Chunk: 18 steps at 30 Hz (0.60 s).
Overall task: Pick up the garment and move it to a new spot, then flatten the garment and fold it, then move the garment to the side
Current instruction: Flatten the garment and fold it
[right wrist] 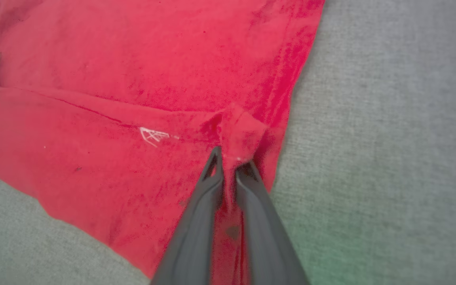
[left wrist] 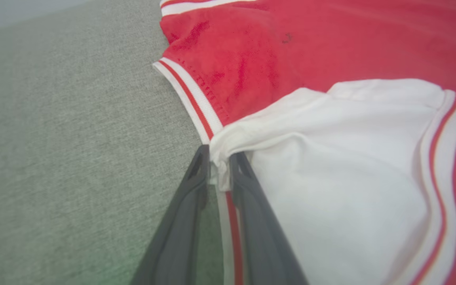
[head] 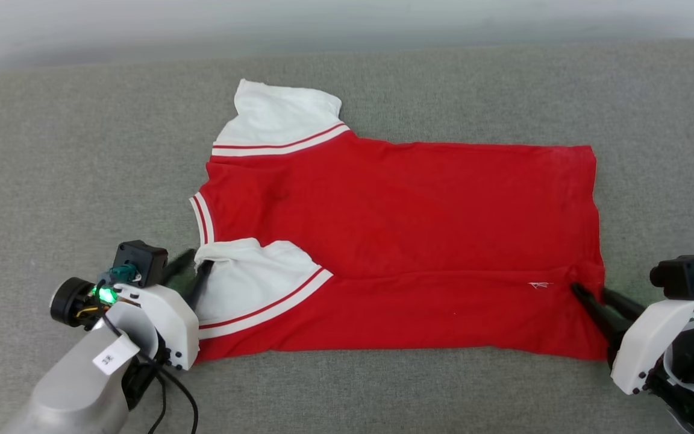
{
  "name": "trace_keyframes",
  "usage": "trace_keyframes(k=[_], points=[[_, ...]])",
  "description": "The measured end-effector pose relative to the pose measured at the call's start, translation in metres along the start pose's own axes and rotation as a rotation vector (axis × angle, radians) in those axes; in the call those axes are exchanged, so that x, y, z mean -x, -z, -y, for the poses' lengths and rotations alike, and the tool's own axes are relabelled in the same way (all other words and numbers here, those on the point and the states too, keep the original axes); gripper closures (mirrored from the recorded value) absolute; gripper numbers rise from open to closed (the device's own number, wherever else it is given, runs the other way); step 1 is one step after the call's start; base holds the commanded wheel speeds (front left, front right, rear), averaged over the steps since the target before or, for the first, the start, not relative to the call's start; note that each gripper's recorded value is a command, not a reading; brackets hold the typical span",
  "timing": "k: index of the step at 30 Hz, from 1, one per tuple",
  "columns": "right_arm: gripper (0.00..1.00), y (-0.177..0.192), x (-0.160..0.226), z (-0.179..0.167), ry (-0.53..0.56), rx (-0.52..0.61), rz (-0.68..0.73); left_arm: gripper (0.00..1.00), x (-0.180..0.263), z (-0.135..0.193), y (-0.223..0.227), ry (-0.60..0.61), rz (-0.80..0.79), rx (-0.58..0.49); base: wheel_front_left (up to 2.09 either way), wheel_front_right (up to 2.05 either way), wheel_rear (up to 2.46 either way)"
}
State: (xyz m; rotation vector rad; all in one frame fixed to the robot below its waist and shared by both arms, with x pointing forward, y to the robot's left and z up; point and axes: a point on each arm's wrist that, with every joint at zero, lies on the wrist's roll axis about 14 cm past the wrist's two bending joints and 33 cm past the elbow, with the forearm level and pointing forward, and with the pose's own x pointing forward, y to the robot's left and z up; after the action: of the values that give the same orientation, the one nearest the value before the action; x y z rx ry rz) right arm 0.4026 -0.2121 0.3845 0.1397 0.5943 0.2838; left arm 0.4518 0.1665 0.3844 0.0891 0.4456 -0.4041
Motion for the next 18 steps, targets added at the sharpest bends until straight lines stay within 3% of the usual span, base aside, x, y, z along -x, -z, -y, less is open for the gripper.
trace_keyframes(k=[8,14,17,18], points=[[0.0,-0.034,0.016,-0.007,-0.02,0.033,0.136,0.0,0.014,-0.013,-0.039,-0.026,0.058,-0.028,0.0,0.0,0.0],[0.0,-0.054,0.025,-0.012,-0.036,0.071,0.198,0.0,0.026,-0.008,-0.057,0.013,-0.02,-0.021,0.0,0.0,0.0],[0.0,-0.057,0.026,-0.017,-0.045,0.085,0.204,0.0,0.033,-0.01,-0.061,0.032,-0.107,0.002,0.0,0.0,0.0],[0.0,-0.06,0.028,-0.022,-0.051,0.091,0.212,0.0,0.044,-0.005,-0.06,0.076,-0.28,0.027,0.0,0.0,0.0]])
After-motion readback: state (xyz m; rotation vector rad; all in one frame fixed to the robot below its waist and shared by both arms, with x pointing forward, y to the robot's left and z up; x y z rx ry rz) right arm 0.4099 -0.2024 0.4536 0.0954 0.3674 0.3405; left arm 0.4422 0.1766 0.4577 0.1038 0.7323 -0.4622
